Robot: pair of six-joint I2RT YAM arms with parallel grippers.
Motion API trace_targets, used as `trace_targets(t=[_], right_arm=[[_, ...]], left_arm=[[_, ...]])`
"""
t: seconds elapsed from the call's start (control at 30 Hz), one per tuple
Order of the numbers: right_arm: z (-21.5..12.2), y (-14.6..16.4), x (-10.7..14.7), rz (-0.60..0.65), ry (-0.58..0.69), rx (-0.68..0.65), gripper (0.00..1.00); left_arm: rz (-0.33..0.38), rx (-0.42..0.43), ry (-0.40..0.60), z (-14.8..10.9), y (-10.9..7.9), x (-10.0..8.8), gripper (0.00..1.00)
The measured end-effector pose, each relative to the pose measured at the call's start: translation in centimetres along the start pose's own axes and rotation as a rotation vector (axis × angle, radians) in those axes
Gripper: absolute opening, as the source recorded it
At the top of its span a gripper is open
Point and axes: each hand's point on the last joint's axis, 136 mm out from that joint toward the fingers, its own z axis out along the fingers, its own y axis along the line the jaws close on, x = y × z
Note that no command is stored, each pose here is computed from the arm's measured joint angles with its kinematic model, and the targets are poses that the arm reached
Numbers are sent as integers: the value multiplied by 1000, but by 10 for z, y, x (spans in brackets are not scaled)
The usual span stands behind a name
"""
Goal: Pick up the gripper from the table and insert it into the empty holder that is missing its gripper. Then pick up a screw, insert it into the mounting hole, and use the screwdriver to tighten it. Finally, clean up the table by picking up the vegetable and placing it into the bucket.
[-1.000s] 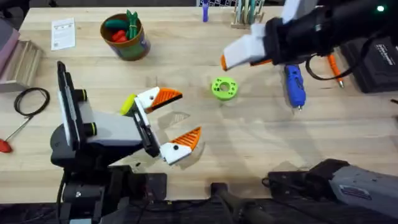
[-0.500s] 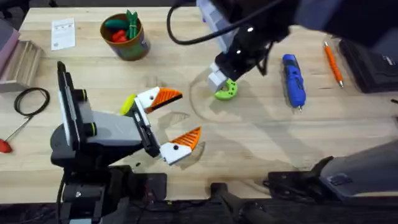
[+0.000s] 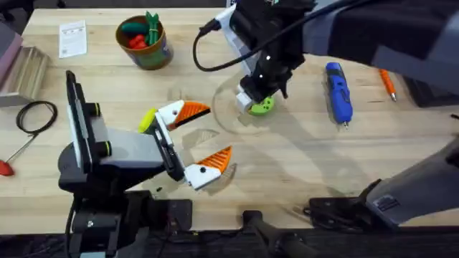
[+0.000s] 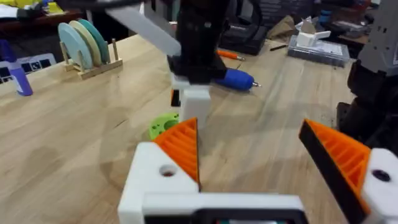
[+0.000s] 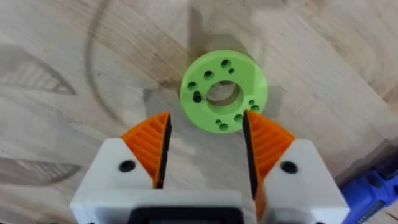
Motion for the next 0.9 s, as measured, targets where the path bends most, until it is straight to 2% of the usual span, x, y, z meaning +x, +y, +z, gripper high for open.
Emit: trace_targets(t=[0.2, 0.3, 0.53, 0.9], right_arm=[[19, 7, -2, 2, 26, -31, 577], [23, 8, -2, 9, 33, -38, 461], [23, 10, -5, 17, 22, -45, 335], [23, 10, -5, 18, 20, -48, 251]], left_arm=[[0, 0, 0, 0, 0, 0, 985], [0, 0, 0, 0, 0, 0, 985], [0, 0, 0, 0, 0, 0, 985], [0, 0, 0, 0, 0, 0, 985]])
